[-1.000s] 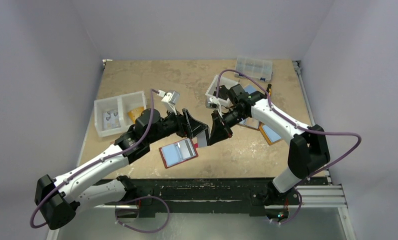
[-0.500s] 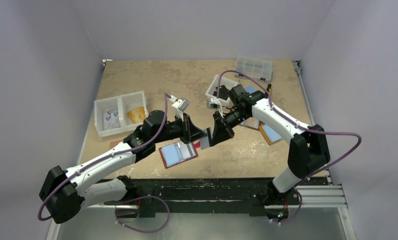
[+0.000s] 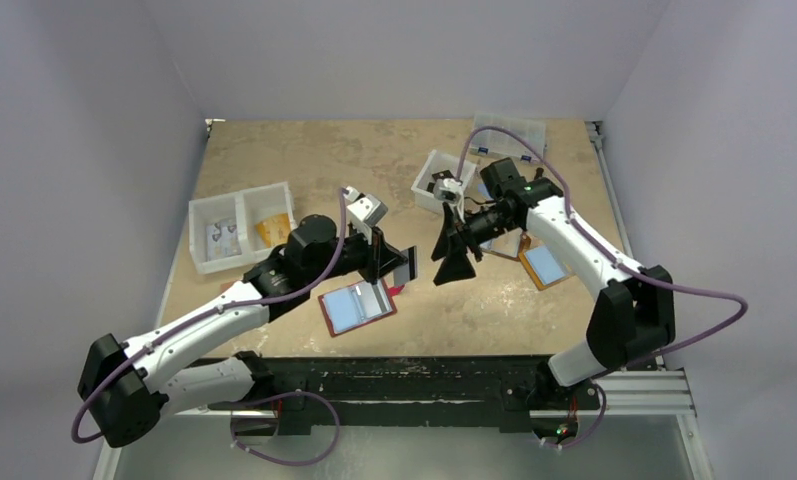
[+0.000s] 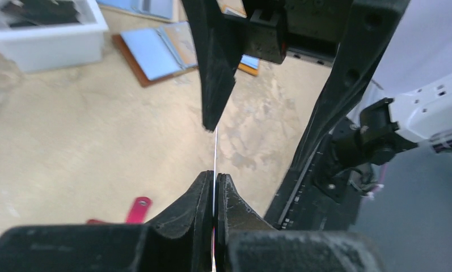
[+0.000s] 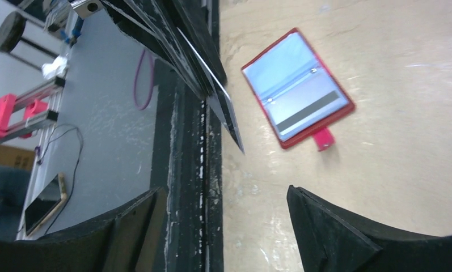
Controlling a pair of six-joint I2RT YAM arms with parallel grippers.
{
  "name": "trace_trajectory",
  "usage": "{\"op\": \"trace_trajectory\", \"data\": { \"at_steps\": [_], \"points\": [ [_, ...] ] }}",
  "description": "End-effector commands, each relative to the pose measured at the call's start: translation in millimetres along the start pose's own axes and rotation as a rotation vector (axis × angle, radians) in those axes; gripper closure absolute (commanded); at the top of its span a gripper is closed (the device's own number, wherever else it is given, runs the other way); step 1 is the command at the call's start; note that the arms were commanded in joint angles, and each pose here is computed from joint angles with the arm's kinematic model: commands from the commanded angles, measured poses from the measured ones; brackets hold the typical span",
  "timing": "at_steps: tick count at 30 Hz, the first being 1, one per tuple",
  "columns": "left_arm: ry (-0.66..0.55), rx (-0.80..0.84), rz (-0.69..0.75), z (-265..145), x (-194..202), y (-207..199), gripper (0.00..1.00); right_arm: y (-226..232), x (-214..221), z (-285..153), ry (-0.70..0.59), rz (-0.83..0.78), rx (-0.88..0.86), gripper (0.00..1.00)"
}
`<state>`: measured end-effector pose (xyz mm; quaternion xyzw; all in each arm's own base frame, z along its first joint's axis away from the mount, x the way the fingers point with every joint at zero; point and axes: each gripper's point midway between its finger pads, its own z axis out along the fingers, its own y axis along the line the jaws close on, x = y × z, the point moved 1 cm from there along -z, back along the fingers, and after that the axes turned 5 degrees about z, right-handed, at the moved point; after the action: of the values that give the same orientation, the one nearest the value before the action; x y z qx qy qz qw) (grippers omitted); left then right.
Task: Take the credit cards out of the card holder
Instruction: Place the credit card in the storage box.
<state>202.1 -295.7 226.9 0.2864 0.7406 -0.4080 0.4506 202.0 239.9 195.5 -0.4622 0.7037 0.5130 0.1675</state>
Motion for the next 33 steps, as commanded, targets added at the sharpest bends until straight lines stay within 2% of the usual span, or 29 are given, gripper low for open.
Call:
{"op": "trace_trajectory", "data": {
  "at_steps": [1, 3, 6, 9, 11, 13, 17, 20, 23, 29, 33],
  "points": [
    [-0.142, -0.104, 0.219, -16, -56, 5, 1.00, 2, -20, -31, -0.098, -0.025, 0.071, 0.10],
    [-0.178, -0.144, 0.296, -21, -73, 6, 1.00, -1, -27, -46, -0.144, -0.003, 0.104, 0.02],
    [-0.226, -0.191, 0.393, -27, -98, 4, 1.00, -3, -42, -67, -0.224, 0.053, 0.131, 0.01],
    [-0.200, -0.256, 0.485, -27, -104, 8, 1.00, -11, -58, -84, -0.317, 0.201, 0.164, 0.01],
    [-0.198, -0.297, 0.550, -25, -109, 4, 1.00, -7, -59, -85, -0.349, 0.344, 0.083, 0.01],
    [-0.200, -0.337, 0.628, -21, -114, -3, 1.00, 10, -61, -83, -0.379, 0.465, -0.098, 0.01],
    [-0.226, -0.389, 0.742, -7, -122, -22, 1.00, 24, -64, -85, -0.370, 0.560, -0.267, 0.01],
    [-0.213, -0.408, 0.864, 6, -117, -38, 1.00, 23, -61, -84, -0.369, 0.602, -0.270, 0.01],
    [-0.151, -0.399, 0.988, 21, -102, -47, 1.00, 22, -64, -85, -0.369, 0.647, -0.274, 0.01],
    [-0.126, -0.356, 1.074, 23, -87, -50, 1.00, 8, -58, -80, -0.417, 0.827, -0.248, 0.01],
    [-0.117, -0.331, 1.125, 31, -83, -57, 1.00, 9, -51, -68, -0.382, 0.895, -0.280, 0.01]
  ]
}}
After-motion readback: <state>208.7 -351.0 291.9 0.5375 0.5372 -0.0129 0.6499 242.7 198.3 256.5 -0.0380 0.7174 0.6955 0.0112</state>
